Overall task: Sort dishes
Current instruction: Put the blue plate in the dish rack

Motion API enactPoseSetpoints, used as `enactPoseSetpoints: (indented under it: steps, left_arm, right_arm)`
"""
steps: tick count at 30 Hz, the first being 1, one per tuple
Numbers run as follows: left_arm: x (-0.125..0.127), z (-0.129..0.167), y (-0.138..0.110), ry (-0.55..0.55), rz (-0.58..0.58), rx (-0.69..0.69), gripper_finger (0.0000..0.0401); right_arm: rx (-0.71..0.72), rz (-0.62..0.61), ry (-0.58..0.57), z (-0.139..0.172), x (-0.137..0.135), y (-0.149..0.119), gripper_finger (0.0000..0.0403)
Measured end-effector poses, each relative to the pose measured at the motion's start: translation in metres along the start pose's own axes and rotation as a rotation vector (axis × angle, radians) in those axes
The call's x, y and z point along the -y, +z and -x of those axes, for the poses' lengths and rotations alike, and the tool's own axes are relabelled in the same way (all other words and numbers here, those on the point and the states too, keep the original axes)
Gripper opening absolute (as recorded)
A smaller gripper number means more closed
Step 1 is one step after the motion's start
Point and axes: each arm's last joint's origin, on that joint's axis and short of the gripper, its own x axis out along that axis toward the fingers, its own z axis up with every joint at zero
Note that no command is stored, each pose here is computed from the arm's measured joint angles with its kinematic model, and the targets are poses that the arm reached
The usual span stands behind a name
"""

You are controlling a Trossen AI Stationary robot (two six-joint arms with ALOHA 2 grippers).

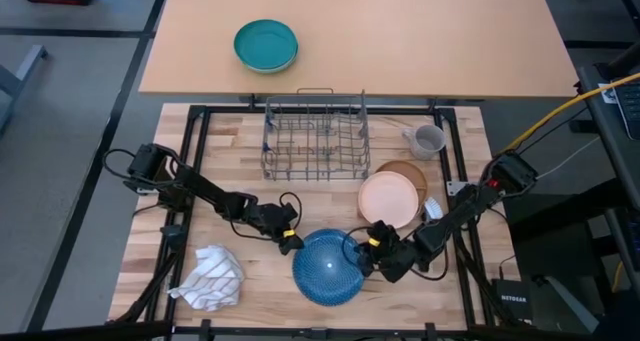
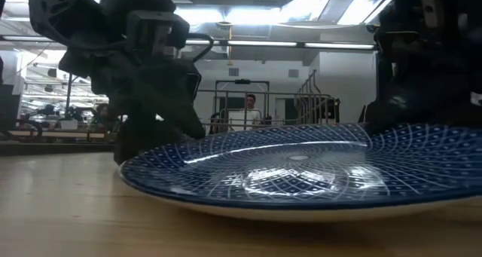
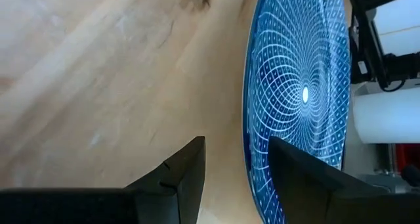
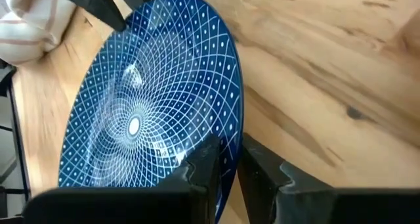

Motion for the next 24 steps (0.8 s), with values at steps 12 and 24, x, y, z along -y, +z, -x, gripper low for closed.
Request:
enactPoseSetpoints:
  steps: [12,24]
  left_arm:
    - [0.009,0.001,0.005,-0.09,-0.036,0.055,0.0155]
    - [0.005,0.0,0.004,-0.053,-0.064,0.049,0.0155]
  right_arm:
    - [0.01,0.069,0.009,-0.005,0.0,0.009,0.0056]
    - [0.071,0.15,0.042,-0.005,-0.006,0.012,0.0056]
